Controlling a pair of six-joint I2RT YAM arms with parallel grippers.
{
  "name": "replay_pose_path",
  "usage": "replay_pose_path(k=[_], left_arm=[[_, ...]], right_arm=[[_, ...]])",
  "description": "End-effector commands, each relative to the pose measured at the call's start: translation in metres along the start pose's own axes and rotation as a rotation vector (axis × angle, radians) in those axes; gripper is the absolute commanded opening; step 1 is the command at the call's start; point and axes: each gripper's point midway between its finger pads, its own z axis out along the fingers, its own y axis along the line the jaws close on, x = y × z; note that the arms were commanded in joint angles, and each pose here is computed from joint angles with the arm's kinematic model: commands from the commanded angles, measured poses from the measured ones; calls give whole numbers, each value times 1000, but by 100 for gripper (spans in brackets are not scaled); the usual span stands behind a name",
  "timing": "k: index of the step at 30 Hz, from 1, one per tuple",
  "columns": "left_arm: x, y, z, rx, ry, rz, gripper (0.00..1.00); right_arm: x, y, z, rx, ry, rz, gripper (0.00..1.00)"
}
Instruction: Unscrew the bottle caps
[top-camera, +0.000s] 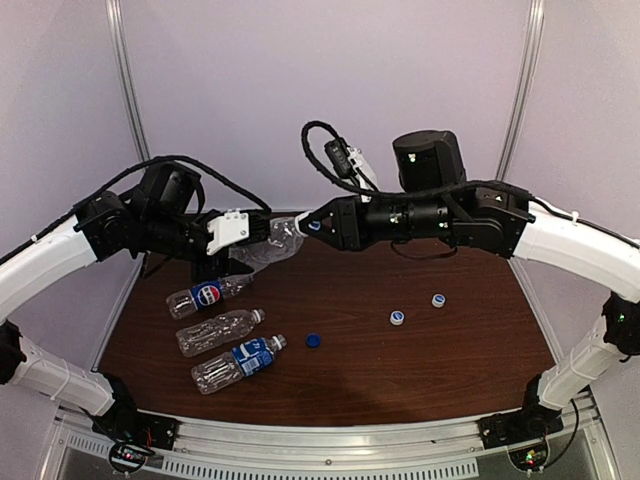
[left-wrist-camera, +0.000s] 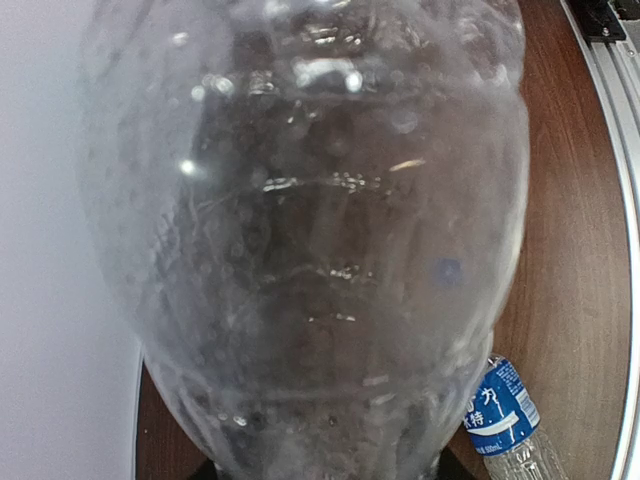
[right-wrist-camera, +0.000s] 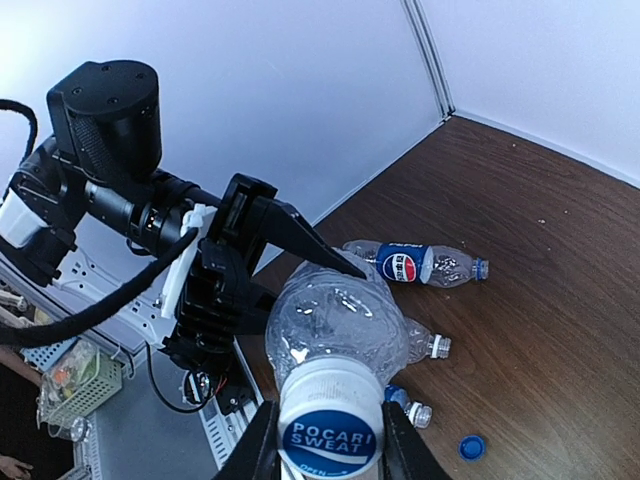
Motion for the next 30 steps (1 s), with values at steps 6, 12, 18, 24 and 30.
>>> replay_pose_path(k=[6, 12, 18, 24, 30], left_arm=[[-10, -18, -6, 90, -67, 13, 37], [-8, -23, -5, 114, -66, 23, 37], [-8, -27, -6, 135, -72, 23, 37], [-9, -27, -7, 135, -75, 23, 37], [-10, -19, -8, 92, -69, 12, 37]], right_arm=[[24, 13, -12, -98, 135, -566, 0], [26, 28, -32, -177, 89, -858, 0], [30, 24, -35, -138, 86, -1075, 0], [26, 24, -26, -97, 85, -1068, 44], [-1, 30, -30, -49, -17, -807, 100]])
